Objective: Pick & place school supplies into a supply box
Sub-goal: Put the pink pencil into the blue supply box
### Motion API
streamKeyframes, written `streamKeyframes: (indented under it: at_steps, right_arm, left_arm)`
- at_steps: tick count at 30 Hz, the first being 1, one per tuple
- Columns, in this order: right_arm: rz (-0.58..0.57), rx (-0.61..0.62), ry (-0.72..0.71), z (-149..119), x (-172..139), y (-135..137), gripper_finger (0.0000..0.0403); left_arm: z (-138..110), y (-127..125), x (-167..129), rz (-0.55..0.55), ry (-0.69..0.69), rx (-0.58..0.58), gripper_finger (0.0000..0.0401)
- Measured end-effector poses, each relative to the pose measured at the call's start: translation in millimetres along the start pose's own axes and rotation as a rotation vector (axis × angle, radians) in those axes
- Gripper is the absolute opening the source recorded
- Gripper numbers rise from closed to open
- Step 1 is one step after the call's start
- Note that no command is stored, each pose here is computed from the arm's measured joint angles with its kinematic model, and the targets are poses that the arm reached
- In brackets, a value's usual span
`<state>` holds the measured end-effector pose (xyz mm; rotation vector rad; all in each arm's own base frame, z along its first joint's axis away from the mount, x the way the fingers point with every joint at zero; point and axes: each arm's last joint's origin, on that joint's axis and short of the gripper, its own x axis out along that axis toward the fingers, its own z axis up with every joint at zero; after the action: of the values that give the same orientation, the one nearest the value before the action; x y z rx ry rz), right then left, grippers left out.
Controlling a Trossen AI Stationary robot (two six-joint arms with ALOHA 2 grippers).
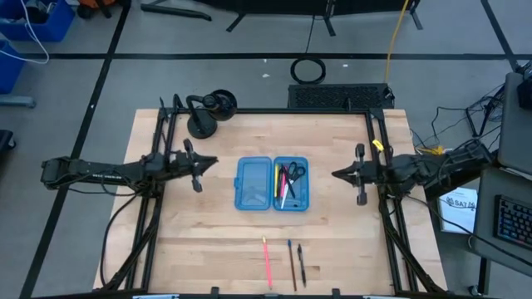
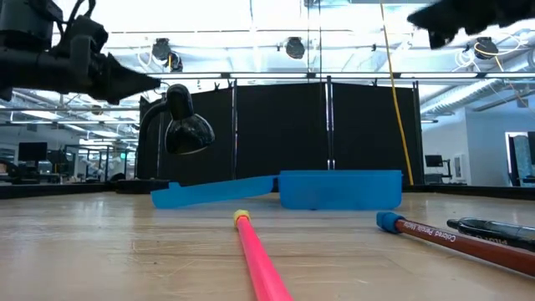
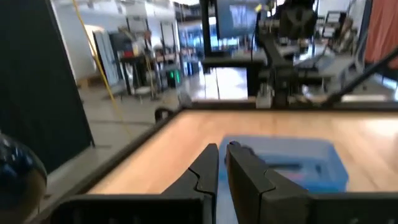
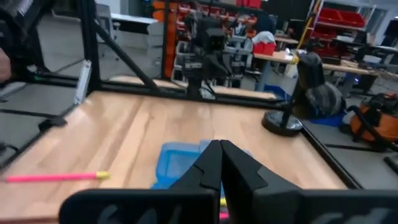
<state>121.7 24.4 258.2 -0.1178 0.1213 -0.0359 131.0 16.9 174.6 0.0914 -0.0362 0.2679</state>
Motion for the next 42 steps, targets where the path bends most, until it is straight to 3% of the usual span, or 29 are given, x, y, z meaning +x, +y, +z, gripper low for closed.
streamKeyframes:
  at_steps: [5, 9, 14, 18, 22, 26, 29, 35, 38, 42]
  right_arm:
    - [0.009, 0.014, -0.046, -30, 2, 3, 0.0]
    - [0.091, 0.027, -0.101, -56, 5, 9, 0.0]
    - [0.102, 0.095, -0.07, -79, 7, 12, 0.0]
    - [0.103, 0.084, -0.046, -91, 7, 13, 0.0]
    - [0.1, 0.094, -0.098, -88, 7, 13, 0.0]
    - [0.097, 0.089, -0.126, -85, 6, 12, 0.0]
    - [0.096, 0.08, -0.138, -84, 6, 12, 0.0]
    - [0.095, 0.076, -0.142, -84, 6, 12, 0.0]
    - [0.094, 0.079, -0.151, -83, 6, 12, 0.0]
    - [0.095, 0.094, -0.156, -83, 6, 12, 0.0]
  left_arm:
    - [-7, -1, 0, -0.008, 0.076, 0.015, 0.0037]
    - [-8, 0, 0, 0.002, 0.079, -0.011, 0.0037]
    - [-6, 1, 0, 0.038, 0.066, -0.015, 0.0037]
    - [-7, 2, 0, 0.093, 0.072, -0.062, 0.0037]
    - [-8, 5, -1, 0.199, 0.073, -0.205, 0.0037]
    - [-5, 1, 1, 0.127, 0.141, -0.262, 0.0037]
    - [13, -7, 7, 0.086, 0.235, -0.237, 0.0037]
    - [78, -35, 35, -0.012, 0.352, -0.172, 0.0037]
    - [102, -50, 52, 0.033, 0.428, -0.261, 0.0037]
    - [110, -75, 70, 0.12, 0.634, -0.33, 0.0037]
